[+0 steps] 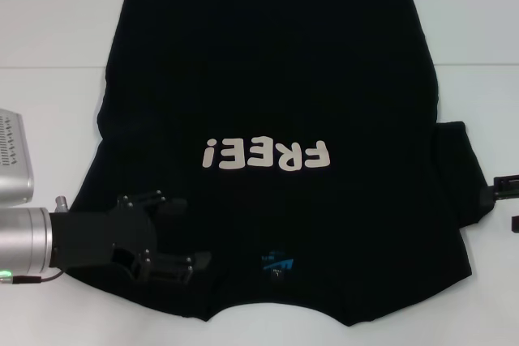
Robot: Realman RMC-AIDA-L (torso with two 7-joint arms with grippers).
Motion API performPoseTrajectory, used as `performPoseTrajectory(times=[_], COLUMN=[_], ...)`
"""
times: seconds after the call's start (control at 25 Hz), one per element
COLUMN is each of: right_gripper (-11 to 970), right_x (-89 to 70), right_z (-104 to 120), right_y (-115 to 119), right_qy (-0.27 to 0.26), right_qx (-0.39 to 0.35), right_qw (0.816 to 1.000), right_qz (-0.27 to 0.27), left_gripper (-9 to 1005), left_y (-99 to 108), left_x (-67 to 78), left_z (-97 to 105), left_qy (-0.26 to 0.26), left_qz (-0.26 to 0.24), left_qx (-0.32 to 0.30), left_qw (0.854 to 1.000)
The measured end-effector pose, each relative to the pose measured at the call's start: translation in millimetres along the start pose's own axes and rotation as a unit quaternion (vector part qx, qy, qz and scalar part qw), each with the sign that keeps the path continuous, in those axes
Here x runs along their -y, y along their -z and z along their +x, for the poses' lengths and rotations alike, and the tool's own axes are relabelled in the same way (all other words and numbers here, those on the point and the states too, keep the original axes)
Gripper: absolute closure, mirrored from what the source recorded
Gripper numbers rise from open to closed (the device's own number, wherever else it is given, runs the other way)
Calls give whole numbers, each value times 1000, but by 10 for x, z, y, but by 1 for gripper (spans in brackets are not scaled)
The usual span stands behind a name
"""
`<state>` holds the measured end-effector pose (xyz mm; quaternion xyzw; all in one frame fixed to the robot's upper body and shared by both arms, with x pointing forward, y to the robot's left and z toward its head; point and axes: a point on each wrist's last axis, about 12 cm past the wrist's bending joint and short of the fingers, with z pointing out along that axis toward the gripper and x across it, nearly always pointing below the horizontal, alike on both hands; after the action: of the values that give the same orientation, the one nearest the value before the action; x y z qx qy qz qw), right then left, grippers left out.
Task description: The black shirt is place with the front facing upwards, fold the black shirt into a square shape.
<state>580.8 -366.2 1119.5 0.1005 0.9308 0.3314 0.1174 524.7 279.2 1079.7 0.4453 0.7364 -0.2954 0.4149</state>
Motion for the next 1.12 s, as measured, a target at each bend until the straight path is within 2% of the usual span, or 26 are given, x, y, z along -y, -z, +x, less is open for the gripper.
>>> performPoseTrajectory(times=[0.6,1.12], right_gripper=[41,43], right_x=[-35,-25], right_z=[-7,-10], right_y=[-250,-317], right_qy=[-6,-3], right_qx=[4,9], right_qw=[1000,1000], right_qz=[-1,11], left_gripper=[46,45], left_y=[11,14], left_x=[3,14], left_z=[15,26], left_qy=[3,5], left_qz=[-2,-1], left_qx=[0,1], left_qw=[1000,1000])
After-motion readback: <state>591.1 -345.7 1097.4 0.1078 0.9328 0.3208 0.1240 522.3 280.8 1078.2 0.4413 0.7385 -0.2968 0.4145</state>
